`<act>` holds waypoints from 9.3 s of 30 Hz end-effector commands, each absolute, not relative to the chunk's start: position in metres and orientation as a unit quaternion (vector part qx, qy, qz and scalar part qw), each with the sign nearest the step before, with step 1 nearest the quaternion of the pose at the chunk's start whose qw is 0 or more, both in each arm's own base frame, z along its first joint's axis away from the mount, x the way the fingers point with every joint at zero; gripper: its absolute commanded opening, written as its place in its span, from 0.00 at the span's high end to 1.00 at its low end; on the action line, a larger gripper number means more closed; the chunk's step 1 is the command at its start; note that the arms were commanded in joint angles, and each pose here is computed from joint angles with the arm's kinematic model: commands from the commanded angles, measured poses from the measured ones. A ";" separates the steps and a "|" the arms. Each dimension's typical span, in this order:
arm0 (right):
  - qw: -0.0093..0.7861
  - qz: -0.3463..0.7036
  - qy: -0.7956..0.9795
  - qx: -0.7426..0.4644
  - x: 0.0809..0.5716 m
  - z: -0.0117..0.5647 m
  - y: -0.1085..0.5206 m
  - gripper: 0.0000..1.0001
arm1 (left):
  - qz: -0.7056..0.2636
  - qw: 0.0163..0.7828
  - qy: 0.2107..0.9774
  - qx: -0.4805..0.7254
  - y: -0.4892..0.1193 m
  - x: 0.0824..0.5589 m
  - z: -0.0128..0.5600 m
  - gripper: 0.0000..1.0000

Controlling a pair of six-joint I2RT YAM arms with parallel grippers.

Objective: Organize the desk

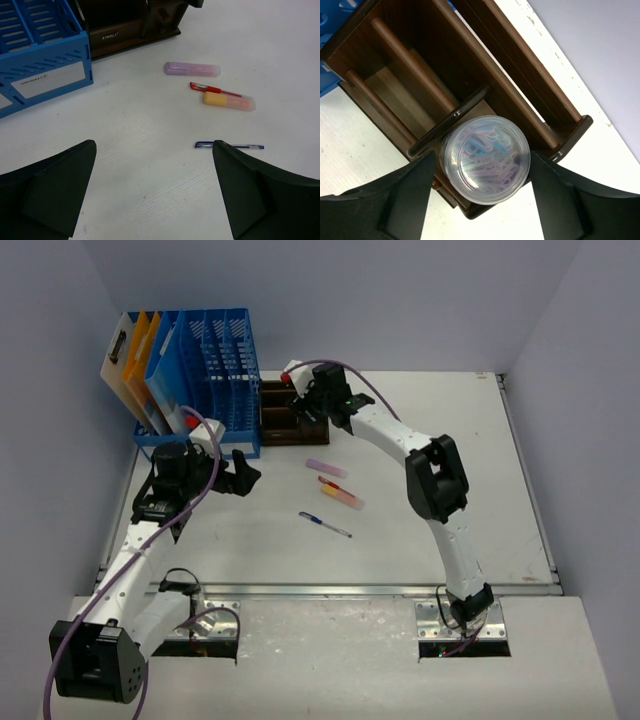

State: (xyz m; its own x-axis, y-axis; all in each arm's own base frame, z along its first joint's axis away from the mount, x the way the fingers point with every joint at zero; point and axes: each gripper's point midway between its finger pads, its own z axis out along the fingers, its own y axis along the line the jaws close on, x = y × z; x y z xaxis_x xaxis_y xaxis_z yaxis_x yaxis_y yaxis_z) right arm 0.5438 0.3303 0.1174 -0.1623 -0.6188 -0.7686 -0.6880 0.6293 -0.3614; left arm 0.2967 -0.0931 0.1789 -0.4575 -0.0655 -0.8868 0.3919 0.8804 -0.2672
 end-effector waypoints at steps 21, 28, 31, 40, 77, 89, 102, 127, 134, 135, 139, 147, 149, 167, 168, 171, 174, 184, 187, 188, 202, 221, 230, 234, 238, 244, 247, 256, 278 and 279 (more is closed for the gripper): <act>0.389 0.154 0.765 -0.490 0.386 0.192 0.285 0.33 | -0.218 0.551 0.788 0.166 -0.098 0.307 0.216 0.00; 0.216 0.205 0.816 -0.496 0.272 0.102 0.250 0.63 | -0.286 0.520 0.800 0.080 -0.106 0.303 0.219 0.00; 0.213 0.180 0.816 -0.507 0.251 0.085 0.245 0.66 | -0.337 0.512 0.787 0.068 -0.118 0.297 0.226 0.00; 0.182 0.144 0.829 -0.508 0.238 0.050 0.258 0.68 | -0.330 0.508 0.794 0.058 -0.116 0.301 0.222 0.00; 0.253 0.144 0.804 -0.518 0.251 0.078 0.303 0.99 | -0.412 0.527 0.743 0.011 -0.096 0.298 0.253 0.00; 0.341 0.354 0.804 -0.333 0.307 0.188 0.329 0.99 | -0.474 0.510 0.717 0.029 -0.128 0.290 0.266 0.09; 0.284 0.490 0.763 -0.312 0.285 0.227 0.360 0.99 | -0.475 0.498 0.725 0.005 -0.167 0.316 0.258 0.21; 0.268 0.514 0.747 -0.325 0.276 0.232 0.370 0.99 | -0.533 0.488 0.690 0.037 -0.192 0.324 0.289 0.85; 0.271 0.505 0.754 -0.321 0.279 0.231 0.367 0.44 | -0.517 0.501 0.693 0.046 -0.190 0.329 0.298 1.00; 0.276 0.499 0.756 -0.322 0.282 0.231 0.364 0.29 | -0.509 0.509 0.692 0.052 -0.189 0.331 0.302 1.00; 0.291 0.478 0.777 -0.288 0.301 0.228 0.335 0.17 | -0.411 0.572 0.705 0.088 -0.173 0.363 0.324 1.00; 0.355 0.382 0.815 -0.253 0.336 0.206 0.262 0.15 | -0.234 0.675 0.696 0.070 -0.129 0.442 0.358 1.00; 0.362 0.362 0.820 -0.257 0.337 0.199 0.254 0.15 | -0.212 0.690 0.688 0.070 -0.124 0.451 0.362 1.00; 0.372 0.258 0.852 -0.262 0.348 0.157 0.218 0.15 | -0.144 0.771 0.597 0.172 -0.144 0.492 0.358 1.00; 0.374 0.255 0.852 -0.262 0.350 0.157 0.218 0.15 | -0.143 0.771 0.595 0.177 -0.146 0.494 0.357 1.00; 0.371 0.247 0.856 -0.263 0.354 0.153 0.216 0.15 | -0.130 0.764 0.602 0.189 -0.148 0.506 0.344 1.00; 0.367 0.240 0.859 -0.262 0.359 0.149 0.216 0.15 | -0.120 0.762 0.609 0.183 -0.144 0.516 0.331 1.00; 0.354 0.230 0.867 -0.265 0.367 0.137 0.216 0.15 | -0.113 0.772 0.605 0.159 -0.140 0.532 0.316 1.00; 0.354 0.228 0.867 -0.265 0.370 0.135 0.216 0.15 | -0.111 0.772 0.605 0.160 -0.142 0.538 0.310 1.00; 0.355 0.227 0.867 -0.266 0.371 0.136 0.217 0.15 | -0.110 0.773 0.604 0.161 -0.142 0.539 0.310 1.00; 0.349 0.223 0.868 -0.275 0.377 0.123 0.218 0.16 | -0.094 0.768 0.612 0.163 -0.142 0.562 0.278 1.00; 0.346 0.159 0.862 -0.336 0.399 0.104 0.207 0.54 | -0.110 0.755 0.626 0.162 -0.145 0.563 0.289 0.36; 0.309 0.125 0.853 -0.401 0.389 0.069 0.208 0.81 | -0.154 0.751 0.628 0.136 -0.136 0.513 0.343 0.35; 0.301 0.119 0.845 -0.426 0.379 0.055 0.220 0.81 | -0.169 0.729 0.649 0.133 -0.127 0.492 0.342 0.31; 0.298 0.093 0.838 -0.448 0.375 0.039 0.229 0.78 | -0.186 0.715 0.663 0.119 -0.119 0.481 0.339 0.27; 0.276 0.083 0.838 -0.463 0.371 0.018 0.239 0.65 | -0.193 0.709 0.668 0.117 -0.113 0.473 0.335 0.25; 0.275 0.081 0.837 -0.466 0.373 0.013 0.243 0.65 | -0.195 0.709 0.668 0.113 -0.111 0.472 0.335 0.25; 0.268 0.078 0.835 -0.473 0.374 0.004 0.247 0.66 | -0.198 0.709 0.667 0.115 -0.112 0.472 0.334 0.24; 0.350 0.159 0.820 -0.425 0.361 0.123 0.264 0.99 | -0.310 0.644 0.686 0.137 -0.129 0.415 0.324 0.18; 0.348 0.164 0.824 -0.415 0.361 0.123 0.262 0.99 | -0.328 0.633 0.686 0.142 -0.134 0.407 0.322 0.17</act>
